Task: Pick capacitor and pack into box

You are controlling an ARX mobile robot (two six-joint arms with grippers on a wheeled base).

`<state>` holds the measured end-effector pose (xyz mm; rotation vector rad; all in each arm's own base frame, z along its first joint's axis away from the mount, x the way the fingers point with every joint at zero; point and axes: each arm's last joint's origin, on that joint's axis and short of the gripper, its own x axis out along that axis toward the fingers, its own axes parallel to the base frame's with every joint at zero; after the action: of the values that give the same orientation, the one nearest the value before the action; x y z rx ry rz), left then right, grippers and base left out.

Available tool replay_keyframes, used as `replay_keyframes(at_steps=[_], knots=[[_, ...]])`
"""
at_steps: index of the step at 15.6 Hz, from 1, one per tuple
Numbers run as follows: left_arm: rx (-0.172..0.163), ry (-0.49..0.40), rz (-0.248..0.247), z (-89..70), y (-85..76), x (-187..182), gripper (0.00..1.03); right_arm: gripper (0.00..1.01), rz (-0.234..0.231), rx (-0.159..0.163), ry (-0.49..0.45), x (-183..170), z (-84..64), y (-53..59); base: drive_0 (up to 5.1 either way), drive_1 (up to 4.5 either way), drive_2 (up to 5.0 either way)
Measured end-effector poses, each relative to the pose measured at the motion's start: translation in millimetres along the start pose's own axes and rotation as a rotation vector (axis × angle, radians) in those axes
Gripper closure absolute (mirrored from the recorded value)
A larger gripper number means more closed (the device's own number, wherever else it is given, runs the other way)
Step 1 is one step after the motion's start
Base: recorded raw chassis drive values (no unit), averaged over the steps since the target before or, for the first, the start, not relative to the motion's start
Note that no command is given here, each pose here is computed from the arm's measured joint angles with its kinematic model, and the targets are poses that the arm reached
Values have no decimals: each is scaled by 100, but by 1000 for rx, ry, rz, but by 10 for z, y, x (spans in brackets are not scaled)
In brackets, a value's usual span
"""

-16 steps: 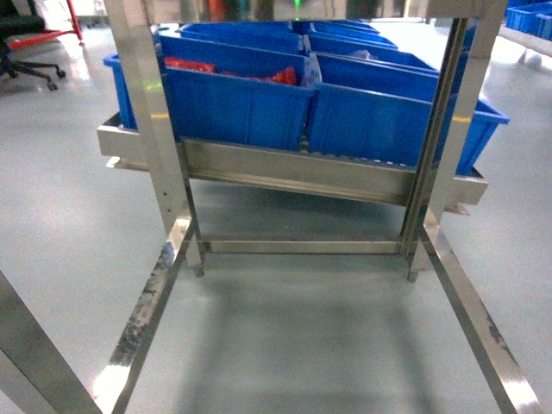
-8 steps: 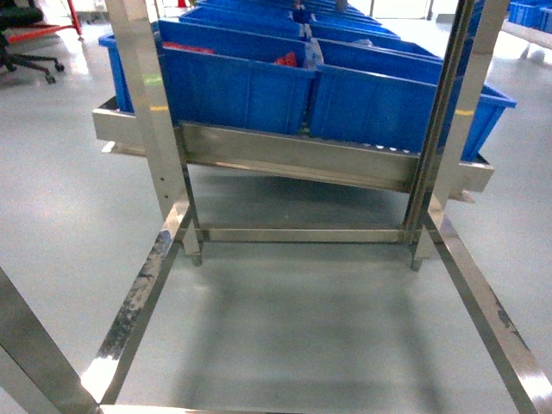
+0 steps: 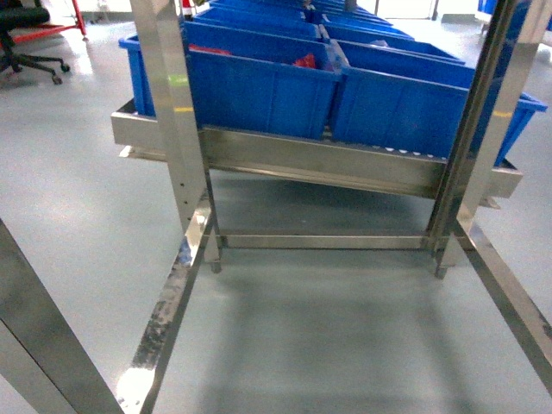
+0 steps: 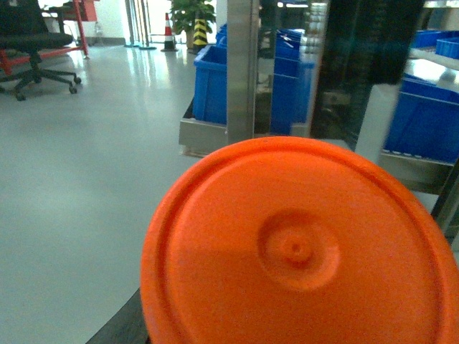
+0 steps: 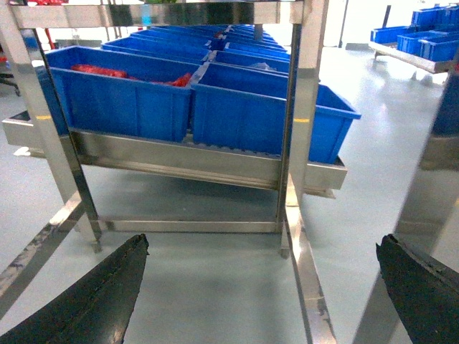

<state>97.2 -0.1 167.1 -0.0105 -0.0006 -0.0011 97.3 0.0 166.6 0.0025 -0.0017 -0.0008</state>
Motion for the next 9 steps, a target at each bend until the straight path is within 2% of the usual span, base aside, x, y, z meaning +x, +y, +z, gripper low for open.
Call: replay_keyframes(at_steps=[4, 9], knots=[[0, 0, 0, 0, 0, 0, 59, 3, 0, 0, 0, 0, 0, 0, -493, 252, 252], [0, 0, -1, 0, 0, 0, 59, 3, 1, 0, -2, 0, 2, 0, -452, 89, 398]])
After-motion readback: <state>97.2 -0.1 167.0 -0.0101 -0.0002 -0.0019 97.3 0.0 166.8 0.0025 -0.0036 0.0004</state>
